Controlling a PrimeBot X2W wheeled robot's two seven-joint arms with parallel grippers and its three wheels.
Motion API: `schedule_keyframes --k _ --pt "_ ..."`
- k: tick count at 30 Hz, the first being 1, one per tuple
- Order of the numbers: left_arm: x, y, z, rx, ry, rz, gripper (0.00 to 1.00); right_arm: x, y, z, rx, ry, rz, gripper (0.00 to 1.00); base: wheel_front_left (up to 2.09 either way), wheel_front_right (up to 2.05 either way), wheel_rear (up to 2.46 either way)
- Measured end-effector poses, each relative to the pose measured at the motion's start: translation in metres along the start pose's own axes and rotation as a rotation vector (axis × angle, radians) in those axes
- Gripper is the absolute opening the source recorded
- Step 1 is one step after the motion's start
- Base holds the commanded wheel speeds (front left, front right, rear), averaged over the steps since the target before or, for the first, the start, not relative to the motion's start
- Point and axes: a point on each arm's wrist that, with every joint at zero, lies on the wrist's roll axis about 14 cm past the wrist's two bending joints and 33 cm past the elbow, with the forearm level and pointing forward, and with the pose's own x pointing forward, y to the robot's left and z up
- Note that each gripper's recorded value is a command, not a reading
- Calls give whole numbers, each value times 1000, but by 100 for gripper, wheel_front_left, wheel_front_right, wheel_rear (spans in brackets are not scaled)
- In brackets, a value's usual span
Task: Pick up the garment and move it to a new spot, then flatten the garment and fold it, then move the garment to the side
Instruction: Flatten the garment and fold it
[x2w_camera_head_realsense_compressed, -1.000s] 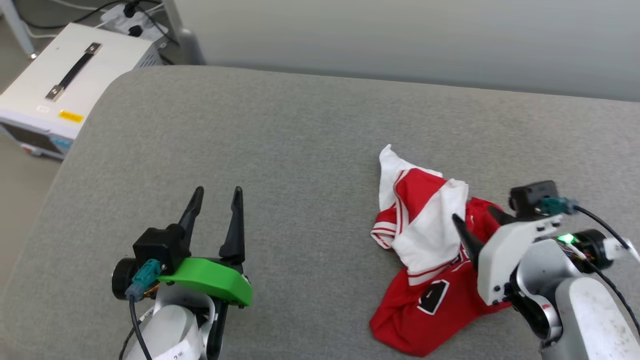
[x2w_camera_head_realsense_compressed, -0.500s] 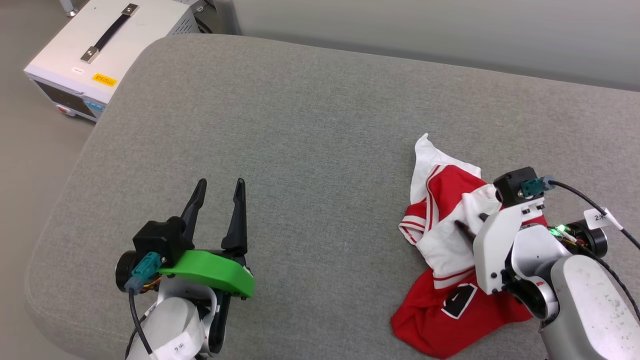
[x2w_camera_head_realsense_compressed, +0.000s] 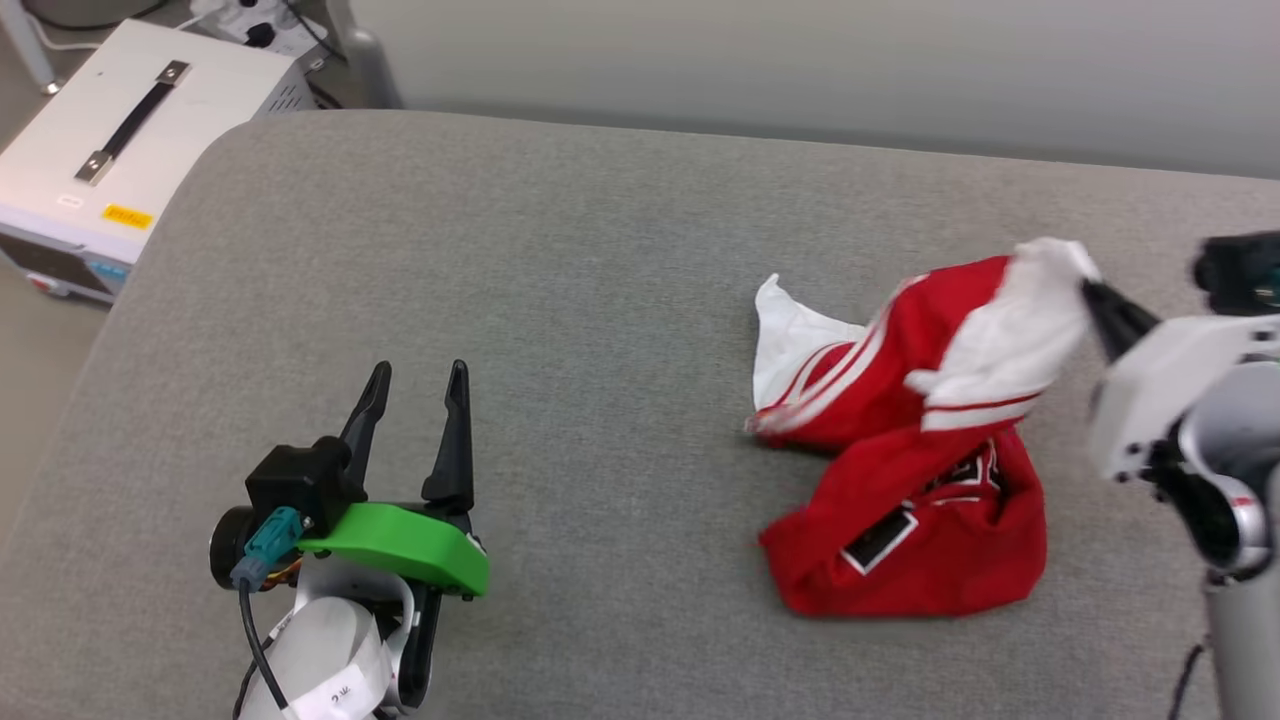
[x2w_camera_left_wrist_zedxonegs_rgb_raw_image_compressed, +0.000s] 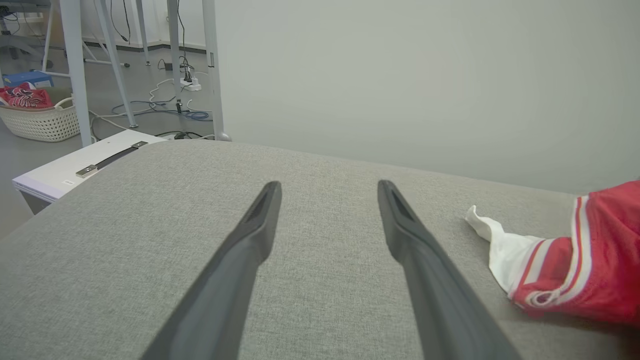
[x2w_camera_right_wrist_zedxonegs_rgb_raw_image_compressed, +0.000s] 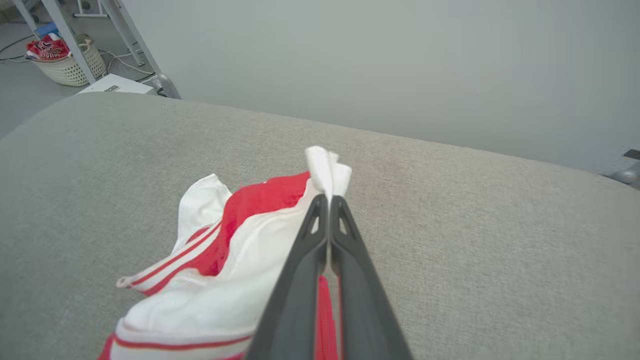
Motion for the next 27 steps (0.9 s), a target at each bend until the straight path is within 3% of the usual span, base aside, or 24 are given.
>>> schedule_keyframes --k 3,8,12,16,17,18,19,23,27 --pt "4 -8 -1 -6 0 -24 100 -21 -47 -10 41 4 -139 0 0 0 0" --pt "5 -17 -8 -12 19 -50 100 -69 -109 -69 148 111 -351 0 0 0 0" --pt "5 -20 -14 -14 38 -58 100 -102 -131 -131 247 235 -461 0 0 0 0" --pt "6 -19 -19 -15 51 -56 100 -122 -130 -179 319 323 -509 0 0 0 0" --pt "6 -19 -20 -16 53 -55 100 -124 -127 -187 334 336 -512 29 0 0 0" --pt "6 -18 -21 -16 56 -54 100 -124 -124 -193 343 339 -512 45 0 0 0" --pt "6 -18 -21 -17 58 -54 100 -123 -124 -192 345 319 -514 100 0 0 0" --pt "7 -18 -23 -17 62 -55 100 -117 -129 -173 321 167 -531 100 0 0 0" --pt "4 -18 -23 -15 65 -56 100 -111 -133 -131 258 -50 -538 100 0 0 0"
